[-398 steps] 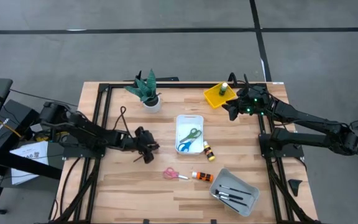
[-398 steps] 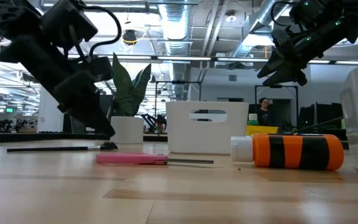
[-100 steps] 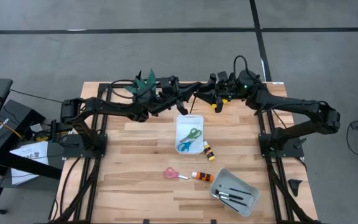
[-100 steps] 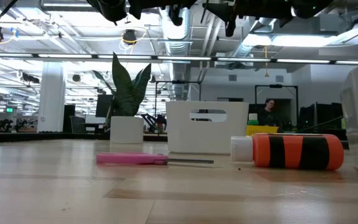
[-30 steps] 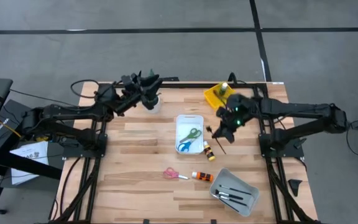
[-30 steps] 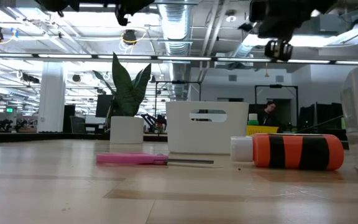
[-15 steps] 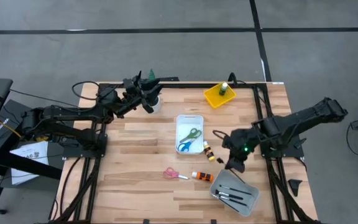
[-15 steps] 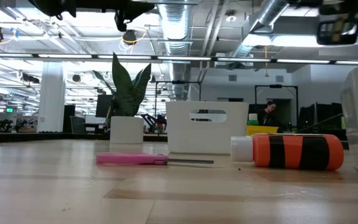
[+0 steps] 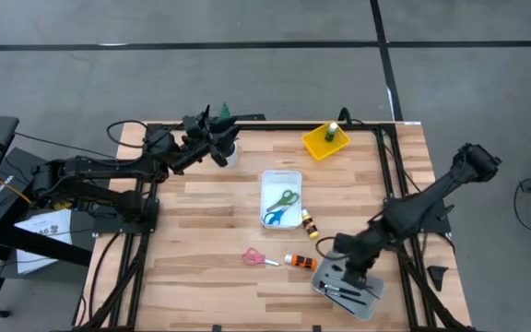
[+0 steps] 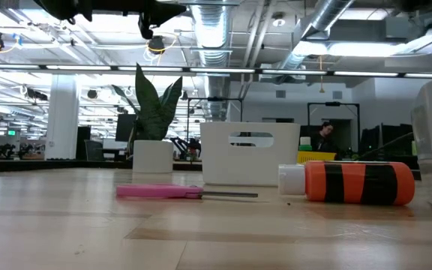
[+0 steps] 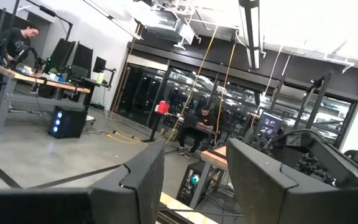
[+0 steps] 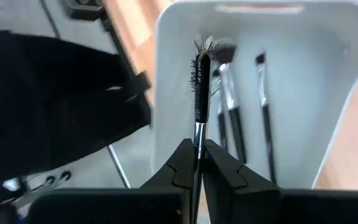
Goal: Pick & Place Paint Supplies
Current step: Put the eyebrow brush into the gray bin
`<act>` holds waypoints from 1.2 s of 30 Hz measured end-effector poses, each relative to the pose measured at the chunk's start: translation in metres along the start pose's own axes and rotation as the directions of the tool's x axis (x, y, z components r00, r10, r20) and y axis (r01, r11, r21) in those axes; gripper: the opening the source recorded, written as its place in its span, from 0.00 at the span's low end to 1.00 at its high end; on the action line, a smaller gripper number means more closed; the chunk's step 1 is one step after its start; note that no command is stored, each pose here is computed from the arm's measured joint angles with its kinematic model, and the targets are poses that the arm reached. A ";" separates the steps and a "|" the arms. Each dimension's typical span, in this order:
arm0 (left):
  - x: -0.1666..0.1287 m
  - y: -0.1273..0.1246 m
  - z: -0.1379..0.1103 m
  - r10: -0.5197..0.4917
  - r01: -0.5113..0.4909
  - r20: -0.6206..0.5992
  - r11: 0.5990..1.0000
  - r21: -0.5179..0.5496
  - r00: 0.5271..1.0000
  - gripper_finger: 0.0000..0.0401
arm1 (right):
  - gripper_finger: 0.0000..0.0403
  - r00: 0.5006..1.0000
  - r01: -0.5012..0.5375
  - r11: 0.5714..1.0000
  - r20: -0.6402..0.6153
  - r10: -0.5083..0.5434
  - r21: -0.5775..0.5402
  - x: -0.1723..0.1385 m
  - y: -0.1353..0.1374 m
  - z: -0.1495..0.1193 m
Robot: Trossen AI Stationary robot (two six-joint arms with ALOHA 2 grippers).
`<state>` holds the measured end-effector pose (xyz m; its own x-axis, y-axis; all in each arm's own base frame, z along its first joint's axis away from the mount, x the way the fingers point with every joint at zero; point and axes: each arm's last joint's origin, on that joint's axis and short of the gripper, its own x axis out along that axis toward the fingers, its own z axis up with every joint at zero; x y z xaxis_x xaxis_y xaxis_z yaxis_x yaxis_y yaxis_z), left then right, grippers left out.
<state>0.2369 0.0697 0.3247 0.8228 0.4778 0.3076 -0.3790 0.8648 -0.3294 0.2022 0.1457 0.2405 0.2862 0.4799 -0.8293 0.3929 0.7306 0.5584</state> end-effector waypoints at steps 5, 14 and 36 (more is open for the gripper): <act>0.000 0.000 0.000 0.000 0.000 0.000 1.000 0.000 1.000 0.42 | 0.02 0.999 0.035 0.996 -0.034 -0.037 -0.079 0.023 0.002 0.002; 0.000 0.000 0.000 0.001 -0.001 -0.002 1.000 0.000 1.000 0.42 | 0.02 0.989 0.093 0.947 -0.078 -0.122 -0.308 0.040 -0.001 -0.005; 0.000 0.000 -0.003 0.005 -0.005 -0.025 1.000 0.005 1.000 0.42 | 0.05 0.977 0.100 0.879 -0.122 -0.176 -0.467 0.058 -0.006 -0.003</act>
<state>0.2380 0.0693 0.3223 0.8313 0.4778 0.2838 -0.3847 0.8633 -0.3266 0.2140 0.1702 0.1891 0.1035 0.3990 -0.9111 -0.0339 0.9169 0.3977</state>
